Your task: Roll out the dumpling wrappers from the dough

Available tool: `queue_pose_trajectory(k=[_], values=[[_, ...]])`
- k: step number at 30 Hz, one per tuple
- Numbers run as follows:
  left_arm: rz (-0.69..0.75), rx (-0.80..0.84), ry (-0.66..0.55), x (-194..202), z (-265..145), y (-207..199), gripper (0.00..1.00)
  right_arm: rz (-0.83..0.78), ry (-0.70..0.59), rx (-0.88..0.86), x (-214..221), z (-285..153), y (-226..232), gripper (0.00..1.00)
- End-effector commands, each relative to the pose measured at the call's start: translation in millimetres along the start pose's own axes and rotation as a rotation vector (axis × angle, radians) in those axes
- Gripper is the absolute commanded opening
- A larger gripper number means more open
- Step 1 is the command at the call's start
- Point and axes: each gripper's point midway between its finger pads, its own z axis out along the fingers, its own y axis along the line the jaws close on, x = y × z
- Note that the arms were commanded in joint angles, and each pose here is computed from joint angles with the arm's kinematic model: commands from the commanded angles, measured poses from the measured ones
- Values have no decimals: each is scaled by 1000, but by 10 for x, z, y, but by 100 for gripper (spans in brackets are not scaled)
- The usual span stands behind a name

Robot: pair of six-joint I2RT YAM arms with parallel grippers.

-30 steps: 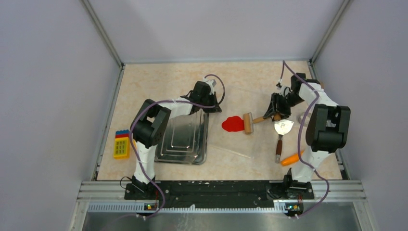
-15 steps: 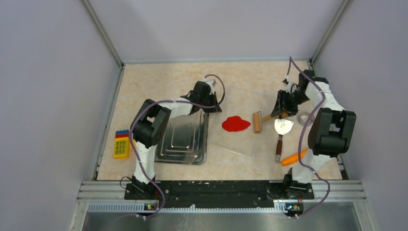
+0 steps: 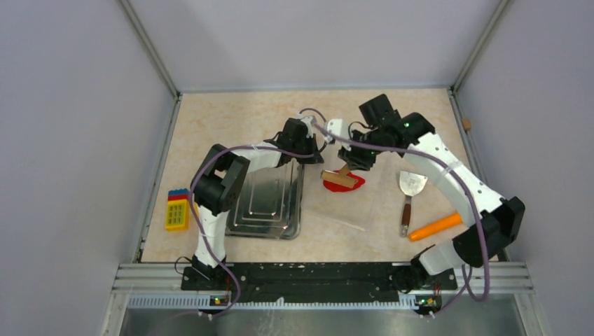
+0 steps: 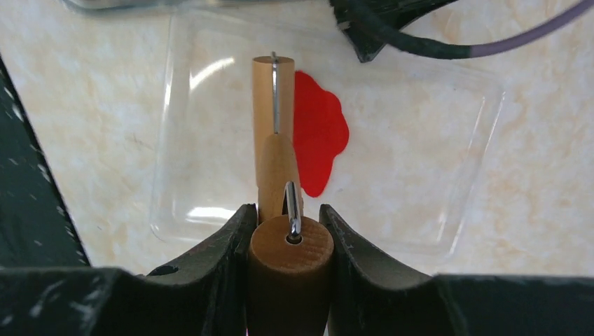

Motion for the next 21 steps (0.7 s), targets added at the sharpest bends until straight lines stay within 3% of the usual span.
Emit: queue_pose_trajectory(k=[1, 6, 11, 21], values=[[14, -82, 115, 427, 97, 241, 0, -402, 172, 117, 191, 33, -90, 0], [15, -82, 111, 415, 91, 242, 0, -549, 227, 227, 75, 120, -154, 0], [16, -82, 114, 422, 93, 243, 0, -587, 224, 292, 28, 232, -240, 0], [20, -86, 116, 433, 103, 257, 0, -558, 152, 206, 121, 470, 0, 0]])
